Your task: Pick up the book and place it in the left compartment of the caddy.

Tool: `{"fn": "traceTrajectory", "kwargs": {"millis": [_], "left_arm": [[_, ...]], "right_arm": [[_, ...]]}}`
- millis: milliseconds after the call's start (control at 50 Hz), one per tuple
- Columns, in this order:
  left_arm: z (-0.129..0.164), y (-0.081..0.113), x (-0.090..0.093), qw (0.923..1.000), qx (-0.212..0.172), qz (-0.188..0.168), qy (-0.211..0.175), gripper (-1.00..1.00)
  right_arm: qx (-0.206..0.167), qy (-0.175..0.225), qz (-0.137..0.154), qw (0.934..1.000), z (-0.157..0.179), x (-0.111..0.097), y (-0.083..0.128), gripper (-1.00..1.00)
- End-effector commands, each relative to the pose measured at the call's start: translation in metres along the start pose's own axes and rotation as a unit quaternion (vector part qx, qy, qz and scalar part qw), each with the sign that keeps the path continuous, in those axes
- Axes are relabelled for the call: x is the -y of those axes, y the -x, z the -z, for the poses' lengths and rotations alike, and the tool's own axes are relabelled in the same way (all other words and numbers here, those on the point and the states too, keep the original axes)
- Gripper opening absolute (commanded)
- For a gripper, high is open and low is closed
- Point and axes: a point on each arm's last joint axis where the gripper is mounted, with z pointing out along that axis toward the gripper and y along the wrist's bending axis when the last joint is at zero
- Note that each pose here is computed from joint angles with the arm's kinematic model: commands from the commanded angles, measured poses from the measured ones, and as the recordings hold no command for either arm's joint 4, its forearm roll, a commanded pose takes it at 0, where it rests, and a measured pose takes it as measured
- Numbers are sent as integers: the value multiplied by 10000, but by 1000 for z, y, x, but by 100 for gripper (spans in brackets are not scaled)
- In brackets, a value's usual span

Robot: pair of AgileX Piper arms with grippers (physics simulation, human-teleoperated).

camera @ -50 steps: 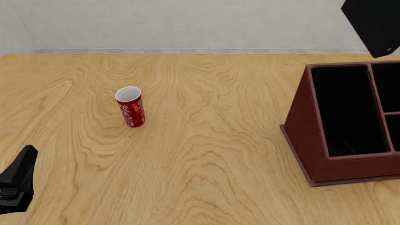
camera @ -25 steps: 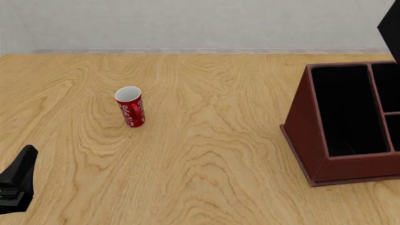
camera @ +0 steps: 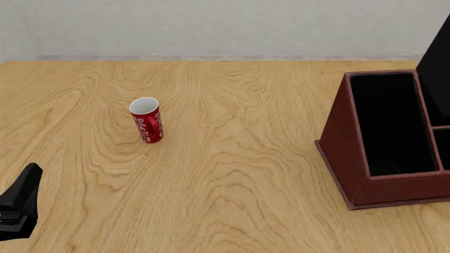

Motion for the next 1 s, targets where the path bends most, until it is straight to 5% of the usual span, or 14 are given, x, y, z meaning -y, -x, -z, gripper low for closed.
{"fn": "traceTrajectory", "kwargs": {"millis": [20,480,1000], "left_arm": [[0,0,0,10000,0,0,0,100],[0,0,0,10000,0,0,0,100],[0,0,0,10000,0,0,0,100]], "right_arm": [[-197,122,-42,9997,-13,-5,-10,-100],[-519,143,-103,9985,-62,-8,-28,-100],[-783,214,-239,9964,-82,-13,-50,-100]]}}
